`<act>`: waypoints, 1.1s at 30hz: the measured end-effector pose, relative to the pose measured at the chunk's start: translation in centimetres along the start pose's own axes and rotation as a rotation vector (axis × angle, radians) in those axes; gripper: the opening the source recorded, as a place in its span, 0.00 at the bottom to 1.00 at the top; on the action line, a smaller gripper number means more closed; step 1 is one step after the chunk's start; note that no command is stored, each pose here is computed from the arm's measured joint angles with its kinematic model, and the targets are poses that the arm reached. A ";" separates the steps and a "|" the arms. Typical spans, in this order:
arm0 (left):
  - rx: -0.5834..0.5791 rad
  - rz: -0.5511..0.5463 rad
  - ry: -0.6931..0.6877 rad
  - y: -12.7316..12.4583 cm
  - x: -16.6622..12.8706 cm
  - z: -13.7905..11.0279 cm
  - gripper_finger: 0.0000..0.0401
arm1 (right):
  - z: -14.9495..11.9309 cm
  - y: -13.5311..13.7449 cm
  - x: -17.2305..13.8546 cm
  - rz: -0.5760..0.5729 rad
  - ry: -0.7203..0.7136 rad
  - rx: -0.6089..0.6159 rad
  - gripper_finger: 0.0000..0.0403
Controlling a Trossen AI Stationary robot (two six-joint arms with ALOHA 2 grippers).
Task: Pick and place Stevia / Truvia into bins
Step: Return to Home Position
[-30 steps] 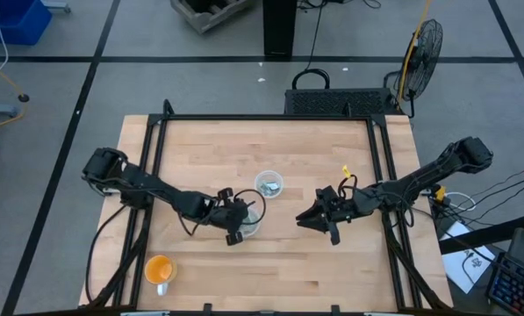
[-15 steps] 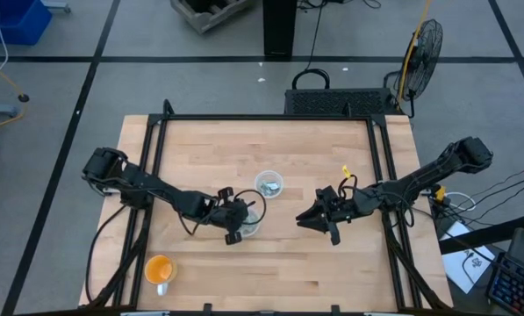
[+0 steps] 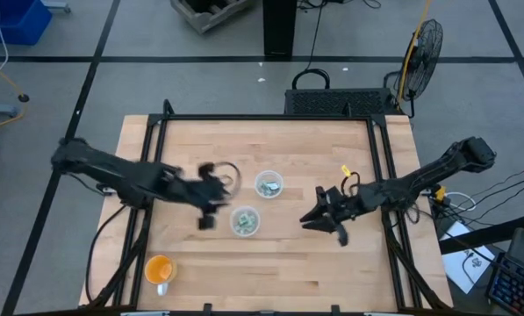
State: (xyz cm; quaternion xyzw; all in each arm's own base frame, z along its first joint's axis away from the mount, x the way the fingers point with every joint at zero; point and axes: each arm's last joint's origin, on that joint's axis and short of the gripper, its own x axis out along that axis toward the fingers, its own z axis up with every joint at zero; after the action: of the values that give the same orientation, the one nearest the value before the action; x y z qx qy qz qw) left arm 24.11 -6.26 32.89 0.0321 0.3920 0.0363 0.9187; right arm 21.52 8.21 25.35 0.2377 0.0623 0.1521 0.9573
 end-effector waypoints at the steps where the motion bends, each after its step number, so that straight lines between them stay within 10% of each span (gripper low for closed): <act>1: 0.031 0.002 -0.022 0.7 -2.1 0.2 0.37 | 0.4 0.1 -0.5 0.045 0.007 -0.045 0.22; 12: -0.157 -0.055 -0.288 6.6 -17.4 -7.2 0.37 | 3.1 -0.9 -8.5 -0.007 -0.099 -0.285 0.22; 20: -0.270 -0.153 -0.555 7.2 -14.4 -15.6 0.37 | -4.3 -5.3 -10.4 0.035 -0.302 -0.266 0.22; 33: -0.236 -0.210 -0.781 8.7 -17.6 -19.8 0.37 | -3.7 -5.3 -11.7 0.209 -0.292 -0.317 0.22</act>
State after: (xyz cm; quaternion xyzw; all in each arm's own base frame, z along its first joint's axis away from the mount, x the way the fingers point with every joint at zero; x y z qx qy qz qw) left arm -2.68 1.42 32.65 -0.1021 0.0087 -0.0276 0.9944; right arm 11.16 1.63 20.10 0.1092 -0.1265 0.2224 0.9605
